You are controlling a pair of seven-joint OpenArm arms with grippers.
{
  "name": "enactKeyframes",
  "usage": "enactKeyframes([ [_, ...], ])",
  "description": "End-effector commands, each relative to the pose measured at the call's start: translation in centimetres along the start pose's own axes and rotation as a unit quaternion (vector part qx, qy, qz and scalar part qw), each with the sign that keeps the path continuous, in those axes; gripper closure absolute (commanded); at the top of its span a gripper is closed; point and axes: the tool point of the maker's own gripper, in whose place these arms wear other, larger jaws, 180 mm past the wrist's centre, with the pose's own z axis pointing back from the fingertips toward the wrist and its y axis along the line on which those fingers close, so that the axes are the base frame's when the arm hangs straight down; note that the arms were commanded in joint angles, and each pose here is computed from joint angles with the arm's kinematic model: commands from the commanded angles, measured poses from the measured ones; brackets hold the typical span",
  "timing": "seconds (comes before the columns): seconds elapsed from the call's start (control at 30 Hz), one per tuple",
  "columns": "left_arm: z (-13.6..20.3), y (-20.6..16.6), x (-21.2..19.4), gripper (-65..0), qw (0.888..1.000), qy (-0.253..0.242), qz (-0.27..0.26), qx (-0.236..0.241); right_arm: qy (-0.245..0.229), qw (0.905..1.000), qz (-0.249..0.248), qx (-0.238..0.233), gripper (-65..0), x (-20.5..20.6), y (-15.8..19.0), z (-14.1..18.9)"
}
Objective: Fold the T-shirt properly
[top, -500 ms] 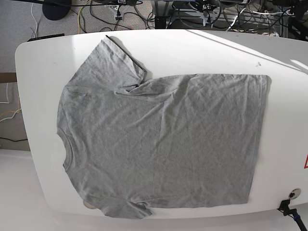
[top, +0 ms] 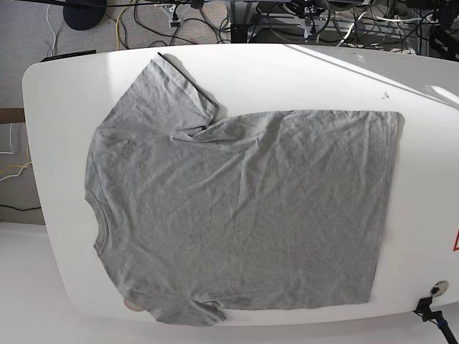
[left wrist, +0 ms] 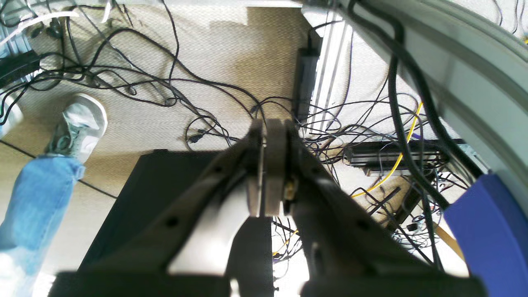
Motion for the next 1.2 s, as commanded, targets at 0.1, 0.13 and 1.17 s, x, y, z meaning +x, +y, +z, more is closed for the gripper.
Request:
enactKeyframes([
  [0.1, 0.0, 0.3, -0.5, 0.0, 1.0, 0.003, -0.003, 0.001, 0.006, 1.0, -0.001, 0.003, 0.0, -1.7, -0.1, 0.0],
  [0.13, 0.0, 0.7, -0.6, 0.0, 1.0, 0.005, -0.002, 0.005, 0.007, 1.0, -0.002, 0.001, 0.0, -2.3, -0.5, 0.0],
  [1.17, 2.6, 5.6, 0.6, -0.5, 0.996, -0.089, -0.001, 0.02, -0.064, 0.9975, 0.023, -0.017, 0.0, -3.5, -5.7, 1.5],
])
